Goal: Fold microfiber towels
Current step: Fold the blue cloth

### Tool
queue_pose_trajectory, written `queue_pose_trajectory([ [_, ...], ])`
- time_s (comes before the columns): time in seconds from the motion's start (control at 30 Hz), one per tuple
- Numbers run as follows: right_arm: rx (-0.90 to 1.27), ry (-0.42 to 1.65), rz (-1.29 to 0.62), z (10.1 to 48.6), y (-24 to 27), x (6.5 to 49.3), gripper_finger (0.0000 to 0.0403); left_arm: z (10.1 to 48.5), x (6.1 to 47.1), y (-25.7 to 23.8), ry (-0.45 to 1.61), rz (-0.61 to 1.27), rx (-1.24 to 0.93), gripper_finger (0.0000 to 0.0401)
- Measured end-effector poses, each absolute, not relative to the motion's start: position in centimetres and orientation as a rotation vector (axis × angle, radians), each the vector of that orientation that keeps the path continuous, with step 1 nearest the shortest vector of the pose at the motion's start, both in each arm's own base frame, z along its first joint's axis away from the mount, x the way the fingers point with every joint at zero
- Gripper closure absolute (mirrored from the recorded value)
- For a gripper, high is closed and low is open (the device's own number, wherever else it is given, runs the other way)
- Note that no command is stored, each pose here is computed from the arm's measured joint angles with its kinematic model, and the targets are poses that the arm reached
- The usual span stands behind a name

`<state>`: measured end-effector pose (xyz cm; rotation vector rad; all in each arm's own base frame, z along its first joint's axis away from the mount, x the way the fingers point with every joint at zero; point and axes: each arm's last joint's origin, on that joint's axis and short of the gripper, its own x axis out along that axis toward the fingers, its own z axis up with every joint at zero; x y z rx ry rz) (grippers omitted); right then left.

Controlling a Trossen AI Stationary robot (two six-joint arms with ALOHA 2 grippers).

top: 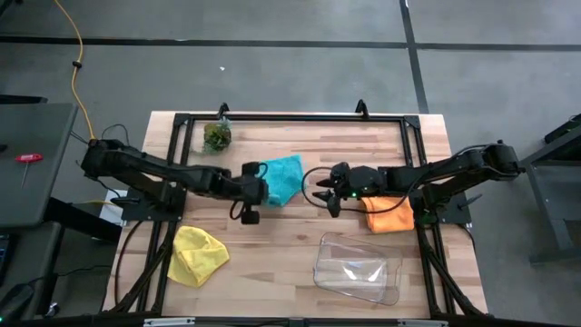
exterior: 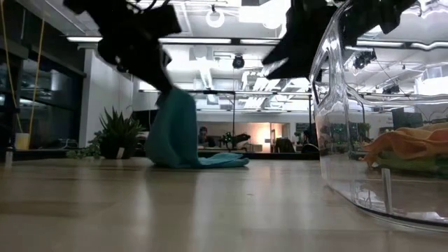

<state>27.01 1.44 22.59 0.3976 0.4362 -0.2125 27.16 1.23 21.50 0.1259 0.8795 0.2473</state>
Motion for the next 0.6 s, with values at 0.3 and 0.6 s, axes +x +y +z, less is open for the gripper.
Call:
queue_pose_trajectory([
  [0.3,0.162,0.669,-0.170,18.6,0.0,28.8,0.0214,19.4,26.3,0.8,0.883,0.344,0.006,0.0401],
  [0.6,0.664,0.767,-0.255,14.7,-6.5,33.3,0.0214,19.6,26.4,0.8,0.862,0.344,0.001,0.0401],
])
